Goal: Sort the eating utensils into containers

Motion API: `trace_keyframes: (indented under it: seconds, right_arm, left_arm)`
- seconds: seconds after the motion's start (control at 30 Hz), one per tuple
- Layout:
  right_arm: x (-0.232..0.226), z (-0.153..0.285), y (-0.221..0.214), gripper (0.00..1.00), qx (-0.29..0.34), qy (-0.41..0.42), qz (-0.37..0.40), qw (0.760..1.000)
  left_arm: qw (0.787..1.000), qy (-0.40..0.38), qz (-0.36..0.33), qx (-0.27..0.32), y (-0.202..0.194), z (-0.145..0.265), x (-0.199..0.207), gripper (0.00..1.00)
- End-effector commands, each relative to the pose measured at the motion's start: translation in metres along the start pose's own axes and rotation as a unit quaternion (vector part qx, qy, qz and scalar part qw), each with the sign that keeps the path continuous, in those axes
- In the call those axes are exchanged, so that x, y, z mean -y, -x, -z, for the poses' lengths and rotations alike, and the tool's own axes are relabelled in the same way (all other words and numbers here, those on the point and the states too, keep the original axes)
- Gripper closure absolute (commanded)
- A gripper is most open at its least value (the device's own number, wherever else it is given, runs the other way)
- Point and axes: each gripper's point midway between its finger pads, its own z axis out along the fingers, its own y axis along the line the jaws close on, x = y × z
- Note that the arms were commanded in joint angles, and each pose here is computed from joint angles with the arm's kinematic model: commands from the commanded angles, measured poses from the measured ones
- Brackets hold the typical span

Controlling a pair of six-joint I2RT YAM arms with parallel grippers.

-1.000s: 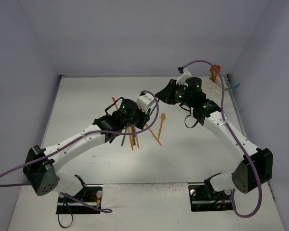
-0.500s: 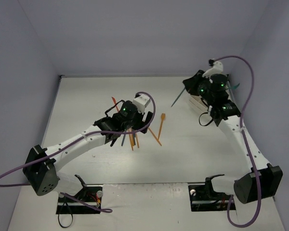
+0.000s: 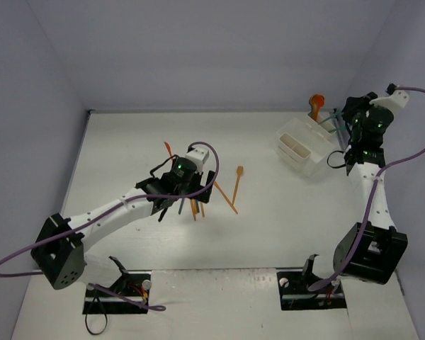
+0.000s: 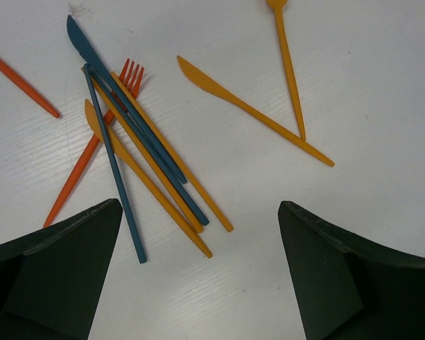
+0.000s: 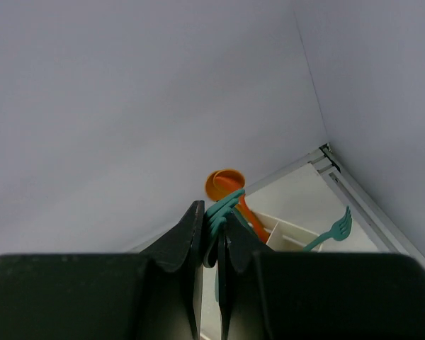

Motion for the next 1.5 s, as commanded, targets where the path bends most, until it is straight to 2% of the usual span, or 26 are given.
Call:
trace_keyframes:
  seconds: [0.0, 0.33, 0.8, 1.27, 1.37, 1.47]
  right_arm:
    - [0.004, -0.030, 0.036, 1.00, 0.086, 0.010, 0.008, 0.996]
    - [0.032, -0.078, 0.020, 1.00, 0.086, -0.018, 0.023, 0.996]
    - [0.051, -0.089, 0.014, 1.00, 0.096, -0.039, 0.030, 0.994]
    - [0.071, -0.109, -0.041, 1.00, 0.057, -0.039, 0.009, 0.998]
    - [0.071, -0.111, -0.050, 0.97, 0.046, -0.034, 0.007, 0.998]
    - [0.072, -0.110, -0.058, 0.90, 0.037, -0.035, 0.005, 0.999]
  left_arm:
    - [0.999, 0.004, 0.033, 0.035, 0.018, 0.013, -0.007, 0.08]
    - [0.998, 0.022, 0.050, 0.029, 0.008, 0.012, -0.026, 0.06]
    - [0.998, 0.010, 0.057, 0.000, -0.002, -0.004, -0.024, 0.06]
    - [0.998, 0.013, 0.064, -0.003, -0.007, -0.001, -0.025, 0.06]
    - [0.998, 0.014, 0.066, -0.004, -0.008, -0.002, -0.025, 0.06]
    - [0.998, 0.011, 0.069, -0.004, -0.007, -0.003, -0.024, 0.06]
